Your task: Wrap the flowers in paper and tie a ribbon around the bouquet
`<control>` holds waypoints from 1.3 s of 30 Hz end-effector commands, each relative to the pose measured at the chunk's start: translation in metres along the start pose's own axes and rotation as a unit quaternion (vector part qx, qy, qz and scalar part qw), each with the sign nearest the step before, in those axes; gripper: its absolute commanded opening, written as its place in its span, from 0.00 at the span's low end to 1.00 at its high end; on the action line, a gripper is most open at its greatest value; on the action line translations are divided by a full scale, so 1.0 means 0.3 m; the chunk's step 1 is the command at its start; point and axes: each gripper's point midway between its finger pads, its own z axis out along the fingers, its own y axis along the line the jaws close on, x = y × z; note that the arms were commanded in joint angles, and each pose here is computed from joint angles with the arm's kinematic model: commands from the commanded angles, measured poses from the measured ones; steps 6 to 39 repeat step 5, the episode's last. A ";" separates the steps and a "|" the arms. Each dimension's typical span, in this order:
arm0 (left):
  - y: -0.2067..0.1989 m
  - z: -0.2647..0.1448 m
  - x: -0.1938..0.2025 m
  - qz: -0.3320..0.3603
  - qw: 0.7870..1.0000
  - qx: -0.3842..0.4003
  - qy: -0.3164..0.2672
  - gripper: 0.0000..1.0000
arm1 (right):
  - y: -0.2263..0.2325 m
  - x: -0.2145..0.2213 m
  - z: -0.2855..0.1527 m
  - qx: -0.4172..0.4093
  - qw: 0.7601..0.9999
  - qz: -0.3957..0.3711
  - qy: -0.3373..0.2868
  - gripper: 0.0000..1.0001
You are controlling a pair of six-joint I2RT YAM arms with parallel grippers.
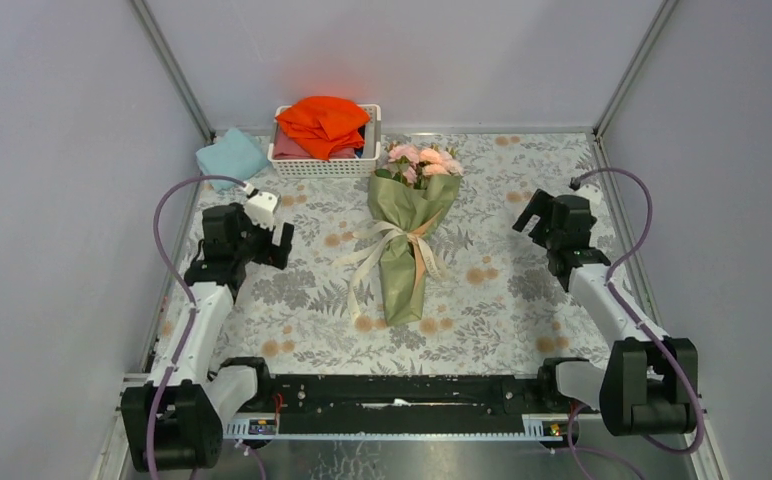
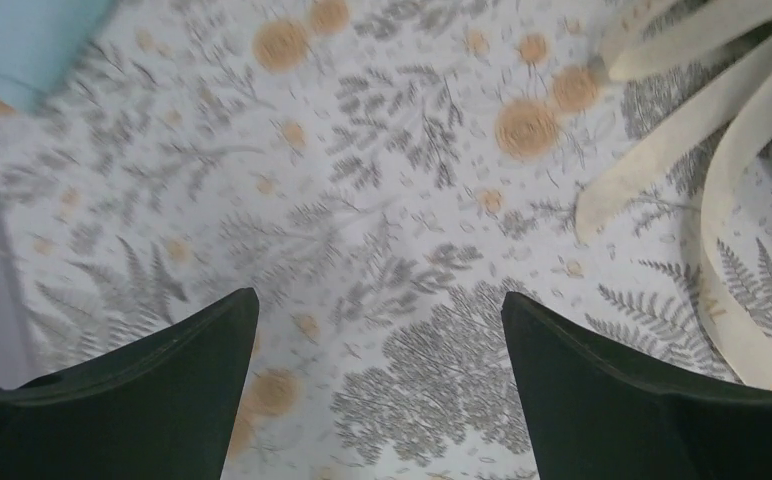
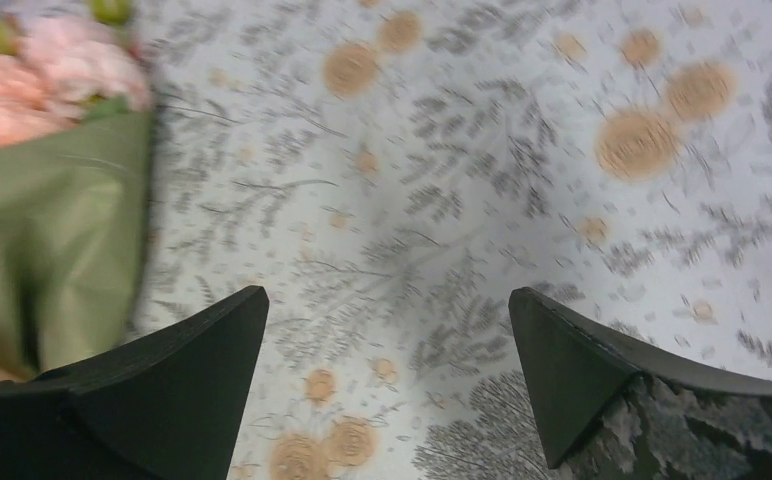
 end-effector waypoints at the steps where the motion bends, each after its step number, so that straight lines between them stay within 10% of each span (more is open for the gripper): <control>1: -0.011 0.010 -0.009 -0.024 0.997 -0.029 -0.066 0.98 | -0.062 -0.075 -0.002 0.037 0.992 0.053 -0.105 0.99; 39: -0.046 0.023 -0.011 -0.030 0.993 -0.018 -0.110 0.98 | -0.087 -0.029 -0.001 0.037 0.993 0.041 -0.106 0.99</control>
